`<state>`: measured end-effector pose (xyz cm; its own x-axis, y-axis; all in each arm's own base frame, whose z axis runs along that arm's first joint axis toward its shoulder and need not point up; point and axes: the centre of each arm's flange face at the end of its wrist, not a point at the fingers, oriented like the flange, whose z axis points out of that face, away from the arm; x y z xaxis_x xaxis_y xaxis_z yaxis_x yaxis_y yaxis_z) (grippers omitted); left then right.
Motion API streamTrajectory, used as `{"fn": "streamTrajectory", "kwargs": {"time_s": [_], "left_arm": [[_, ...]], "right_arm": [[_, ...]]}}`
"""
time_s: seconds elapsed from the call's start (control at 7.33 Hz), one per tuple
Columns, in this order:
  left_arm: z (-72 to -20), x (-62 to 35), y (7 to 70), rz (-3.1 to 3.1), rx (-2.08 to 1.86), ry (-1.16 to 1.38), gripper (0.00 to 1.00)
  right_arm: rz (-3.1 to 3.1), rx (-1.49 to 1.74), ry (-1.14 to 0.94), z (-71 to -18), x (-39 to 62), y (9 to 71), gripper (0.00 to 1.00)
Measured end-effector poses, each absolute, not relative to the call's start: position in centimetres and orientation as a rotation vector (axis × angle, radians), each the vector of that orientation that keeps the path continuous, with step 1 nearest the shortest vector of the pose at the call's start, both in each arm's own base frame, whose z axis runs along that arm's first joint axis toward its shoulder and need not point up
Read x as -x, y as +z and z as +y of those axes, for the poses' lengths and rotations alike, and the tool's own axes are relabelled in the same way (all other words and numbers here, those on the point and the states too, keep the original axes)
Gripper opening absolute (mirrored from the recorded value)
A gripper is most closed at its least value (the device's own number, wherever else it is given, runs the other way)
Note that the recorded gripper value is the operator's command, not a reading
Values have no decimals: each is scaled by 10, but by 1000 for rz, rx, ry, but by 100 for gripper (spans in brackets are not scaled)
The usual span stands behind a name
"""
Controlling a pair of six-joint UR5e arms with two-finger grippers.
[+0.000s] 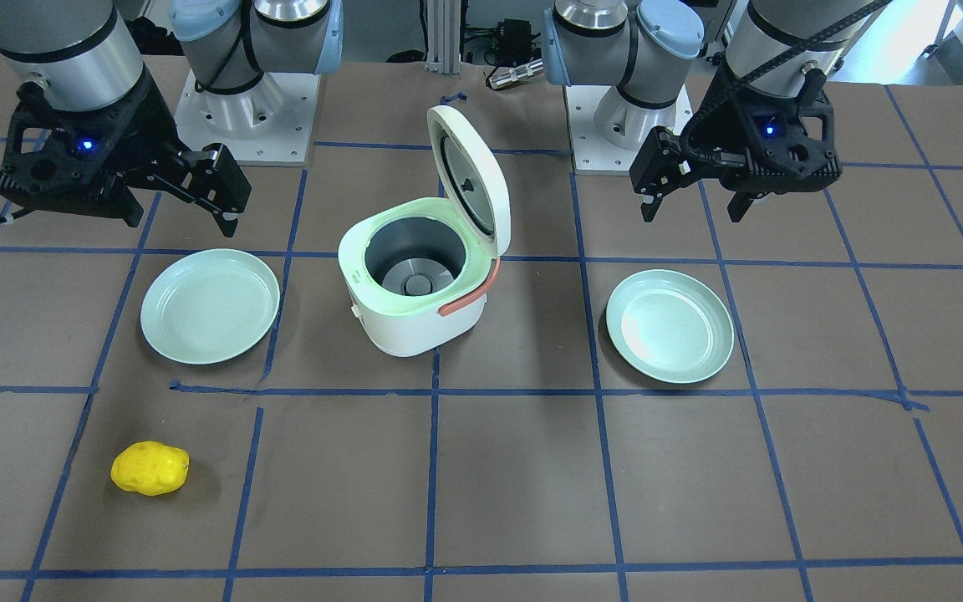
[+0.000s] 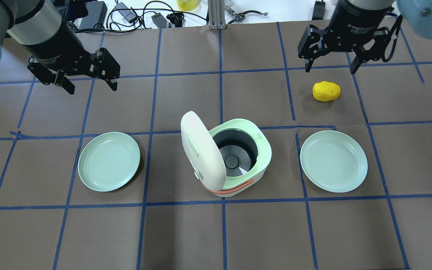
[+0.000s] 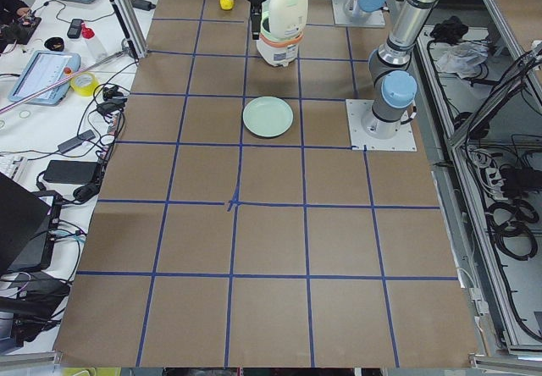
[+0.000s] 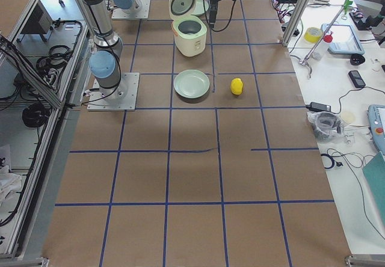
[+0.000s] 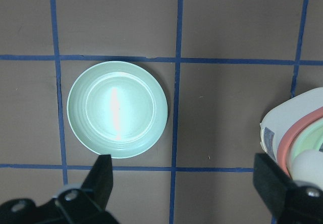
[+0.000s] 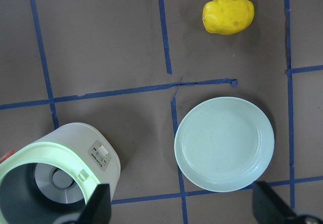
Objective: Press rice cooker button
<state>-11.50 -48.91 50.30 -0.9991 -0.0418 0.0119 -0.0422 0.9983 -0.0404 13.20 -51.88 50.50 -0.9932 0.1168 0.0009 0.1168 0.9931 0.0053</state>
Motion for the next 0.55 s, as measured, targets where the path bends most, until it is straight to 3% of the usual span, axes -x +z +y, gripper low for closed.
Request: {"fn": "streamTrajectory", "kwargs": {"time_s": [0.55], "left_arm": [[-489,115,503,-3129,-67,64,100]], "right_arm": [[-3132,204,-11,-514,-128,511,100]]}}
